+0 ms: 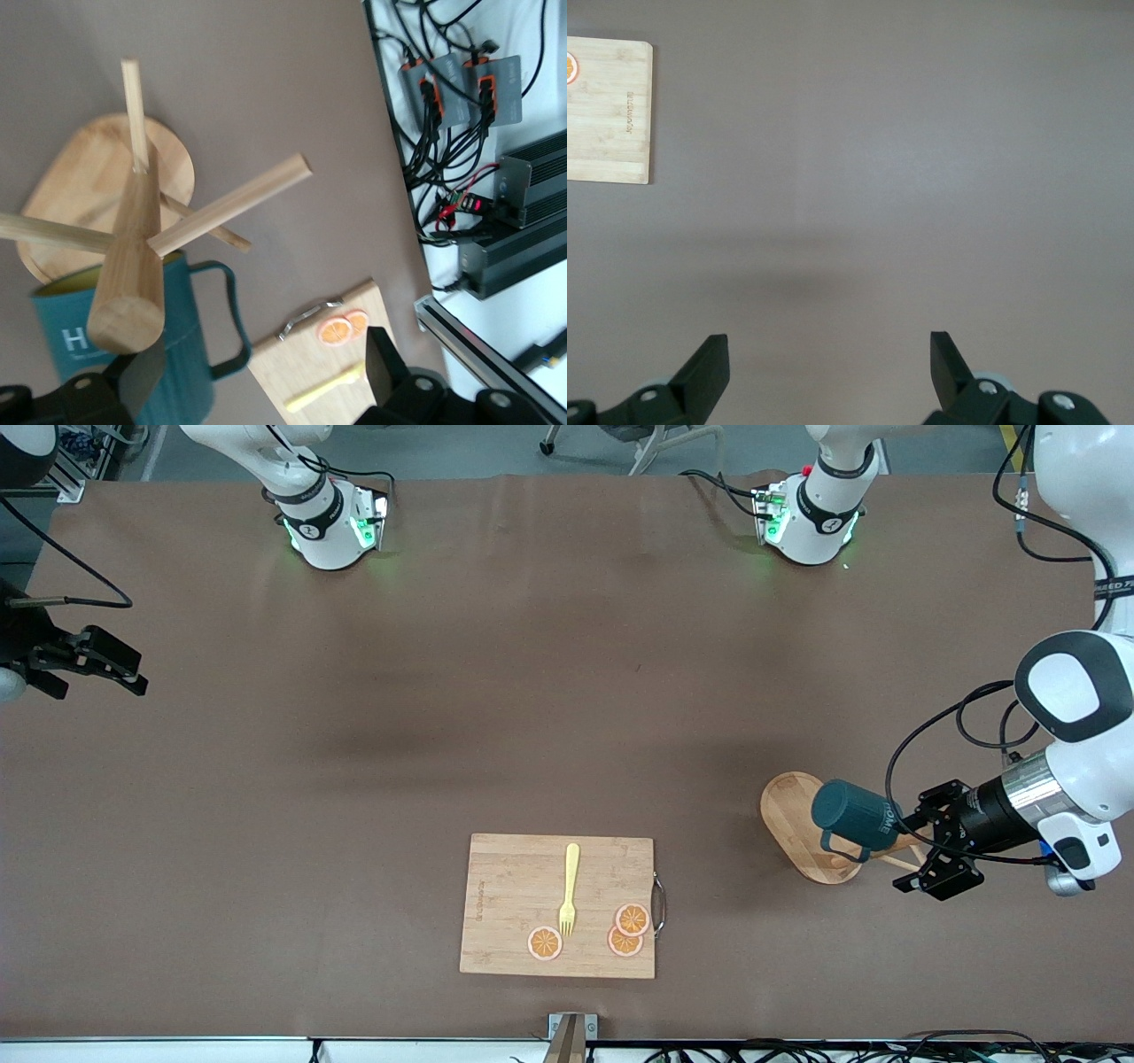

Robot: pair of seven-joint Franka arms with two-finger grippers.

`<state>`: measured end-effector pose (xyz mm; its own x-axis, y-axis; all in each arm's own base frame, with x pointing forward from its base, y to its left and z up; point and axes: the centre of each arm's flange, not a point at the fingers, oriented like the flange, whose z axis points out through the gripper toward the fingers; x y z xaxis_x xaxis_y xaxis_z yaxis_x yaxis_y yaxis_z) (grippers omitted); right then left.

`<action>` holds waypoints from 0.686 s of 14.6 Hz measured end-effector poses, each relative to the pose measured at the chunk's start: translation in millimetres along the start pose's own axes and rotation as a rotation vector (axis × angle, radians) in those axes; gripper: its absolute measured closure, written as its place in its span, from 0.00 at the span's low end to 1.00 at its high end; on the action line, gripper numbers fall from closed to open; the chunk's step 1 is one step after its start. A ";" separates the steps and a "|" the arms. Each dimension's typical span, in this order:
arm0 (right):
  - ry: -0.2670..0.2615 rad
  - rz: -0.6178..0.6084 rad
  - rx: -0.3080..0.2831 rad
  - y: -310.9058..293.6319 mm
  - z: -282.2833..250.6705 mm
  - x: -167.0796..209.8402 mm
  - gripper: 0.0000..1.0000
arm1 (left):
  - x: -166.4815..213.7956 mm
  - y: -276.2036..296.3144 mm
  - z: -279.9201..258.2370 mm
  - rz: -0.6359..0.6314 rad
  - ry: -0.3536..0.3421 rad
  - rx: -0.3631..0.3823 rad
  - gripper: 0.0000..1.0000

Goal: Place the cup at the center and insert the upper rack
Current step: 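Open the left gripper and withdraw it from the mug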

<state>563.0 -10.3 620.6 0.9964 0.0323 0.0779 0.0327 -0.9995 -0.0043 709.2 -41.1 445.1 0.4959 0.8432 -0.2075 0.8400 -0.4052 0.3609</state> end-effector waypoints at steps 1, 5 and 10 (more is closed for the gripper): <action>0.001 0.000 0.000 0.0 -0.2 0.1 0.00 | -6.5 3.2 -5.2 0.027 0.020 0.006 0.00; 0.018 0.003 -0.001 1.8 -2.0 1.8 0.00 | -25.9 8.7 -38.3 0.099 0.051 0.021 0.00; 0.035 0.002 -0.002 1.4 -8.0 3.1 0.00 | -68.4 8.7 -107.0 0.238 0.082 0.064 0.00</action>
<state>565.4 -11.6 628.8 0.9932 0.0298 0.1129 0.0303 -0.9995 -0.0028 659.0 -64.5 559.8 0.6638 0.7464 -0.0482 0.7155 -0.6150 0.3315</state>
